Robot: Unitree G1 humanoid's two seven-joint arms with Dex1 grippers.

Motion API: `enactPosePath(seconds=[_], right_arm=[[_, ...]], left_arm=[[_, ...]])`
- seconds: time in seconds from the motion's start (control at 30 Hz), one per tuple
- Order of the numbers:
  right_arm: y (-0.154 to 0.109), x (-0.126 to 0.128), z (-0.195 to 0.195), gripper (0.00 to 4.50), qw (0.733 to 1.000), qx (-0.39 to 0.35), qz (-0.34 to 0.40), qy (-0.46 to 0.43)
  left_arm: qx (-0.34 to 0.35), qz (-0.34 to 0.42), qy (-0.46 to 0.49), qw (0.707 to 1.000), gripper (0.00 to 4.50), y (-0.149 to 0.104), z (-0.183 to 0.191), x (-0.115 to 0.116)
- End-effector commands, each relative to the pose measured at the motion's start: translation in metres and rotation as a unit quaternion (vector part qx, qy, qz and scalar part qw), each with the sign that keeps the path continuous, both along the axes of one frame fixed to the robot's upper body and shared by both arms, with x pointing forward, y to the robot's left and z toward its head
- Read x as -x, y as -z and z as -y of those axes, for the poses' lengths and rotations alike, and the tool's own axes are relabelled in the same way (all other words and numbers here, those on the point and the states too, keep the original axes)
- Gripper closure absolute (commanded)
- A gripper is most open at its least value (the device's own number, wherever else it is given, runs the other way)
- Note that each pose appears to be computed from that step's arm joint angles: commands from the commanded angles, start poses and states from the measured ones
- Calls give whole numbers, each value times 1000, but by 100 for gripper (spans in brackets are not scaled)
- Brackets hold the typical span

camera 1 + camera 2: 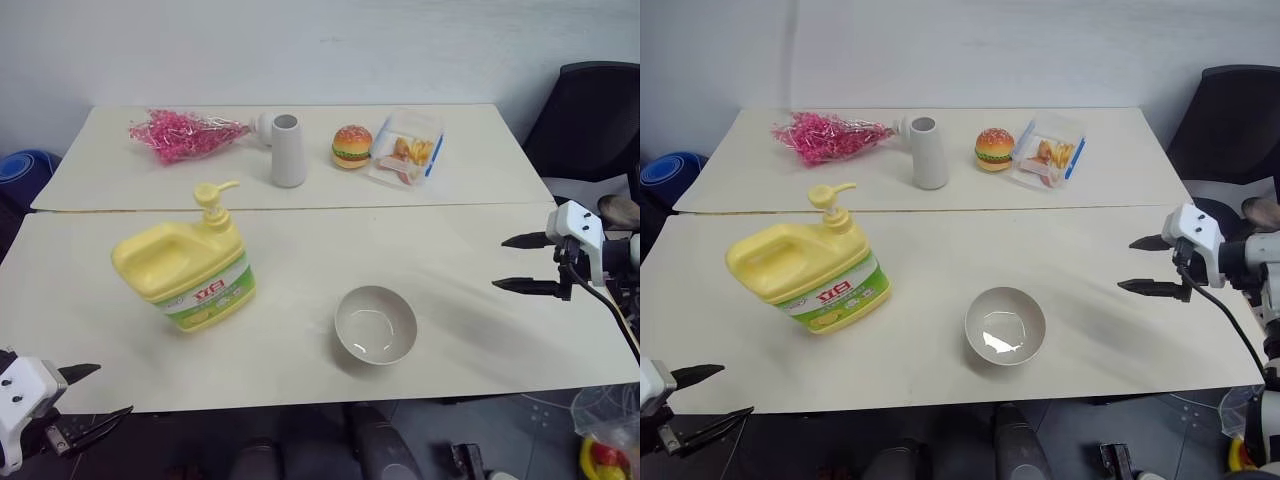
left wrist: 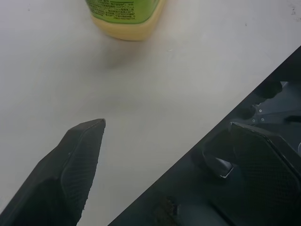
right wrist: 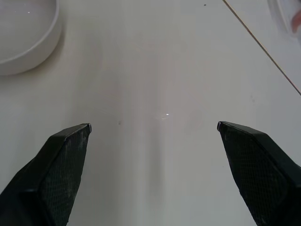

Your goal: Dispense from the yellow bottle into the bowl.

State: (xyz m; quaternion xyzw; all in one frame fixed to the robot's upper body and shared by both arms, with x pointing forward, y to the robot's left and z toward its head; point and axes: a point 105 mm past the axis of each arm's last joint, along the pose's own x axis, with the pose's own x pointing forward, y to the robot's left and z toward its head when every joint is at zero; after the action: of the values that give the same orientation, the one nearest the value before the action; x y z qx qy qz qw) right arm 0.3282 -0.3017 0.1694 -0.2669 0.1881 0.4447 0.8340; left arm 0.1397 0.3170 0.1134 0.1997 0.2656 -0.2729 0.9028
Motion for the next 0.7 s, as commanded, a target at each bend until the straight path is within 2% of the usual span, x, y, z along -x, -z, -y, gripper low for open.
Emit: enactPosePath(seconds=[0.03,0.27,0.43,0.6,0.7], right_arm=[[-15,0,1,1,1000,1,26,-2],[-14,-1,-1,1,999,-4,31,4],[-15,0,-6,1,999,-17,29,7],[-27,8,-25,1,998,-26,42,-27],[-36,20,-43,1,996,-27,49,-68]], left_arm=[[-12,17,12,1000,0,-9,1,-1],[7,51,0,999,0,-17,3,-12],[45,34,17,998,0,-19,16,-12],[46,13,73,996,0,-25,35,-6],[82,-18,131,988,0,-40,56,9]])
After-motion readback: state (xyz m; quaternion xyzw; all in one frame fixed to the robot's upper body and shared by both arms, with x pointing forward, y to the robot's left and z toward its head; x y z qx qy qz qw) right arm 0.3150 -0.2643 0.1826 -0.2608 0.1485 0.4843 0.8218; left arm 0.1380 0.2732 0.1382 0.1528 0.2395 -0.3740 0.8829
